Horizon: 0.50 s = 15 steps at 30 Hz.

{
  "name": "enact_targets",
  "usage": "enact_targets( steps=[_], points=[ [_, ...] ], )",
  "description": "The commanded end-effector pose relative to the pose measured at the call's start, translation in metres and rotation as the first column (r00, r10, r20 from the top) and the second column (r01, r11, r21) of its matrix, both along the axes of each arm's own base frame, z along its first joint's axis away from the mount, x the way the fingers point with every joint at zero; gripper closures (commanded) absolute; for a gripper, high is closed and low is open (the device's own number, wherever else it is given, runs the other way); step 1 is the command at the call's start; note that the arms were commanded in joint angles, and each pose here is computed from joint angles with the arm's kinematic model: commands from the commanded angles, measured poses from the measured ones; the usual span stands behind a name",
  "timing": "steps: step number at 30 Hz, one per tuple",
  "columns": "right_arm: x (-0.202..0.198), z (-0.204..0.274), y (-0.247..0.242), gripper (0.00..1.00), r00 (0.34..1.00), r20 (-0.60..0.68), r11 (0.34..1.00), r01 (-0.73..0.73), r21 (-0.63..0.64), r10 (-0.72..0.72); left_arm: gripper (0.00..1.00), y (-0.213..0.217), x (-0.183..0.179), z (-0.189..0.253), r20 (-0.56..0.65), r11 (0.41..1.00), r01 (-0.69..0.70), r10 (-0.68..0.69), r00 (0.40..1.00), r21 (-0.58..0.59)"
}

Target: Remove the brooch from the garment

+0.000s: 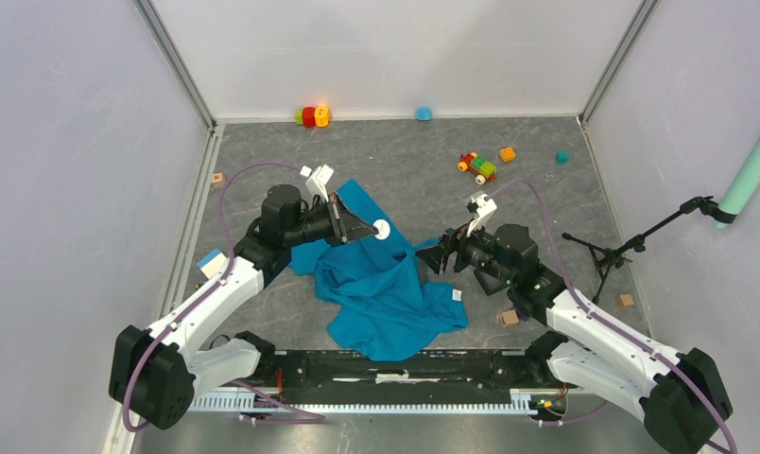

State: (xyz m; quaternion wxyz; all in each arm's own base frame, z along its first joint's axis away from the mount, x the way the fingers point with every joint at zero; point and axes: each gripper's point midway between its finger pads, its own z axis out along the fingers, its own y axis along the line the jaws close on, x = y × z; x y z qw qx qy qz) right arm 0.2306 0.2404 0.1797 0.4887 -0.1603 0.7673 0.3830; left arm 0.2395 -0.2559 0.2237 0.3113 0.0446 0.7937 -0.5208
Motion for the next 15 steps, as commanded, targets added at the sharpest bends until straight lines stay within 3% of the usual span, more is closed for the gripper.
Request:
enact_targets(
  steps=[1, 9, 15],
  points=[
    [0.008, 0.052, 0.007, 0.19, 0.999, 0.038, 0.989, 0.028, 0.143, -0.033, 0.98, -0.004, -0.016, 0.016, 0.096, 0.995, 0.093, -0.088, 0.991, -0.043],
    [0.002, 0.079, 0.032, 0.21, 0.998, 0.003, 0.939, -0.062, 0.339, 0.065, 0.98, -0.009, -0.032, 0.026, 0.134, 0.976, 0.181, -0.164, 0.977, -0.122],
    [-0.003, 0.086, 0.047, 0.28, 0.990, -0.016, 0.901, -0.123, 0.416, 0.142, 0.98, -0.011, -0.038, 0.030, 0.146, 0.965, 0.216, -0.195, 0.970, -0.147]
  ],
)
